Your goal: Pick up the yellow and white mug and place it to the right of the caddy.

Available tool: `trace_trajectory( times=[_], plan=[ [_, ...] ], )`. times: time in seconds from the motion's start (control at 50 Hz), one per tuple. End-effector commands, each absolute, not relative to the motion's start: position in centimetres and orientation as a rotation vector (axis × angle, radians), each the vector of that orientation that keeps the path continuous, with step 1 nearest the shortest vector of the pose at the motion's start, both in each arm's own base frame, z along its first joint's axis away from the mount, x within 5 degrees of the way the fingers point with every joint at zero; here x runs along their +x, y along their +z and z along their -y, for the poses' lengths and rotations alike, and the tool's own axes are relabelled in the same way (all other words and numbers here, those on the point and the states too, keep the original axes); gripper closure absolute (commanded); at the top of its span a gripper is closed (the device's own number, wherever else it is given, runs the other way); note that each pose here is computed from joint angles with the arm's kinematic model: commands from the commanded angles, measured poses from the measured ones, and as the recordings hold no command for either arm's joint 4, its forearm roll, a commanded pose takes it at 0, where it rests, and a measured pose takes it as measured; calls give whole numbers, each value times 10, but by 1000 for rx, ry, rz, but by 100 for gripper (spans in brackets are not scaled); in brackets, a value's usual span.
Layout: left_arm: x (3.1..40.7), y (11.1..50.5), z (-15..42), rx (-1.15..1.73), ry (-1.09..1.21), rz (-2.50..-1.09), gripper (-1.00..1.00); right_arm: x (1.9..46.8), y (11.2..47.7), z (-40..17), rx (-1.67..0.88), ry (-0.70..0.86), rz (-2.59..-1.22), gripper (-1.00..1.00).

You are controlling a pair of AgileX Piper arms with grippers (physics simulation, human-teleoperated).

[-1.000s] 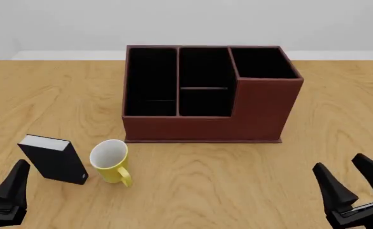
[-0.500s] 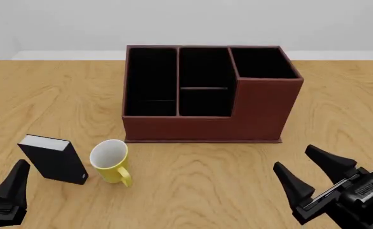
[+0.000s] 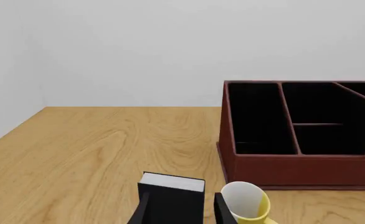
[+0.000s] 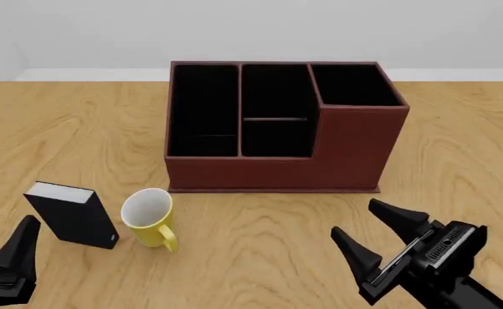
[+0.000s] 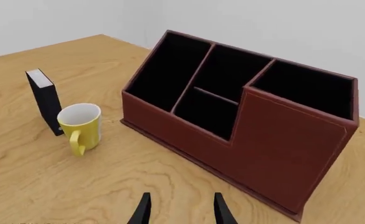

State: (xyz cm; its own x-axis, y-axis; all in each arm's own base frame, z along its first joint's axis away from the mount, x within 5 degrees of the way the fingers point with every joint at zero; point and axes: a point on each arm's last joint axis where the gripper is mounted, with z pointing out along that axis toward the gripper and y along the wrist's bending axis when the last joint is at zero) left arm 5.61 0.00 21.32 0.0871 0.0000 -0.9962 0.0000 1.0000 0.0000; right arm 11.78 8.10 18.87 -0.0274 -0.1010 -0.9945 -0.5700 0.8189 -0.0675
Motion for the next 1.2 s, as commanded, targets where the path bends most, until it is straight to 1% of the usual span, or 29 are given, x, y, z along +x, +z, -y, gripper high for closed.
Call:
trace_trajectory(
  times=[0.02, 0.6, 1.2],
  plan=[
    [56, 213, 0, 0, 0, -1484, -100, 121, 181, -93, -592, 447, -1575, -100],
    [56, 213, 0, 0, 0, -1484, -100, 144, 177, -134, -689, 503, -1571, -100],
    [56, 213, 0, 0, 0, -1484, -100, 156, 172, -170, -764, 549, -1562, -100]
  ],
)
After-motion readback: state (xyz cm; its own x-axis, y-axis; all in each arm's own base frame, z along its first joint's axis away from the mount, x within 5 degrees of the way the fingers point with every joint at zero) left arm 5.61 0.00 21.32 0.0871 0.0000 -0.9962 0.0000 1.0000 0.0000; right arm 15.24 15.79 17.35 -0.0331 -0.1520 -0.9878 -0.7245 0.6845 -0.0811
